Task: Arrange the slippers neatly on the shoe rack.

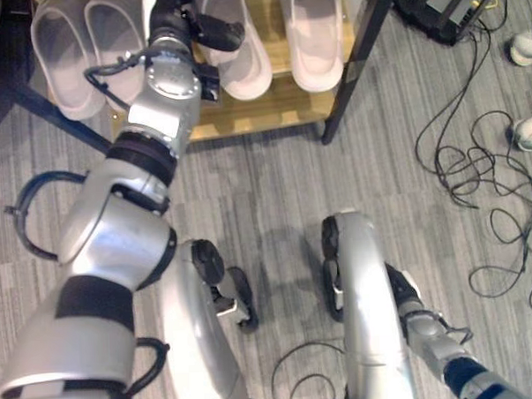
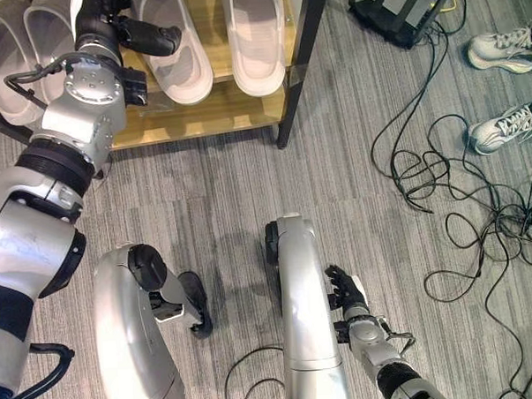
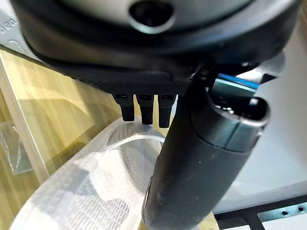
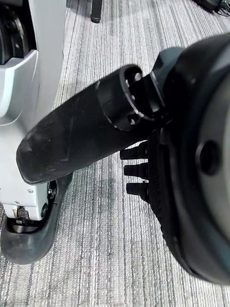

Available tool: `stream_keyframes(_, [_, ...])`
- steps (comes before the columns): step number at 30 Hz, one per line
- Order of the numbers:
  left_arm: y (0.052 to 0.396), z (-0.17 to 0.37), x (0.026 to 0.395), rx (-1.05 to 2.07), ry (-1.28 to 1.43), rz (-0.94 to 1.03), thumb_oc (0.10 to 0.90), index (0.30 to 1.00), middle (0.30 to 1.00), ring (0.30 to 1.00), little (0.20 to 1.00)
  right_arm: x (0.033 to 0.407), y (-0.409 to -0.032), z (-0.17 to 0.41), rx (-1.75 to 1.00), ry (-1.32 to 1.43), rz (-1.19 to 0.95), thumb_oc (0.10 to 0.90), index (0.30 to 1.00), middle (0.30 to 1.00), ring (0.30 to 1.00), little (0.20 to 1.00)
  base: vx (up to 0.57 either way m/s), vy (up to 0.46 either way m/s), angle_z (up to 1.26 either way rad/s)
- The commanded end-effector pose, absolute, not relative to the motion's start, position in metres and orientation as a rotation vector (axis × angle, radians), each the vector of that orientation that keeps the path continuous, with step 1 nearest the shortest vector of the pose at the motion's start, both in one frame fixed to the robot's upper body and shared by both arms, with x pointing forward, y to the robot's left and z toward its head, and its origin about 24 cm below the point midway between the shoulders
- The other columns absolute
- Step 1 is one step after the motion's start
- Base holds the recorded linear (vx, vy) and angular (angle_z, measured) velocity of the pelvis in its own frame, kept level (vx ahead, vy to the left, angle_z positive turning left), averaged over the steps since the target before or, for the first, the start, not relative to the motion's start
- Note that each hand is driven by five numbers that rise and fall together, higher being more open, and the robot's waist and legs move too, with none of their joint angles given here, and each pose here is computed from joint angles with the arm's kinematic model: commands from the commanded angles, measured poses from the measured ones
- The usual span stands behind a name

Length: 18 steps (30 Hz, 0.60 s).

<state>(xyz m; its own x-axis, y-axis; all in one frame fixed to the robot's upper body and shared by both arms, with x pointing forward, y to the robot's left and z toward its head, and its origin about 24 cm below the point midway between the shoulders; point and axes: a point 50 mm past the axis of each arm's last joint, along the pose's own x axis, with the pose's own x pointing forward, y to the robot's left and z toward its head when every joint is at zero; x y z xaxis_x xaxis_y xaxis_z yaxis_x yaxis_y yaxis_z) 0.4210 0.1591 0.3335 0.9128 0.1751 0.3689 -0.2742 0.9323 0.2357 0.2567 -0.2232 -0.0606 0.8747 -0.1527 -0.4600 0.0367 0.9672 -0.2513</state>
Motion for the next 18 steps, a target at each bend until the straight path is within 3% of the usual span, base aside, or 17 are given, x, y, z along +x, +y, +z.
stream_keyframes(1, [0.141, 0.394, 0.404, 0.247, -0.530, 0.173, 0.800, 0.900, 0.900, 0.900, 0.900, 0.281, -0.169, -0.042, -0.096, 0.376, 0.005, 0.800, 0.900, 0.900, 0.900, 0.900, 0.00, 0.000, 0.00])
stream_keyframes(11, [0.115, 0.389, 0.406, 0.179, -0.518, 0.166, 0.800, 0.900, 0.900, 0.900, 0.900, 0.284, -0.165, -0.042, -0.114, 0.381, 0.014, 0.800, 0.900, 0.900, 0.900, 0.900, 0.02, 0.001, -0.01])
stream_keyframes(18, [0.109, 0.396, 0.403, 0.176, -0.540, 0.268, 0.800, 0.900, 0.900, 0.900, 0.900, 0.286, -0.158, -0.042, -0.111, 0.372, 0.024, 0.800, 0.900, 0.900, 0.900, 0.900, 0.06, 0.010, -0.08])
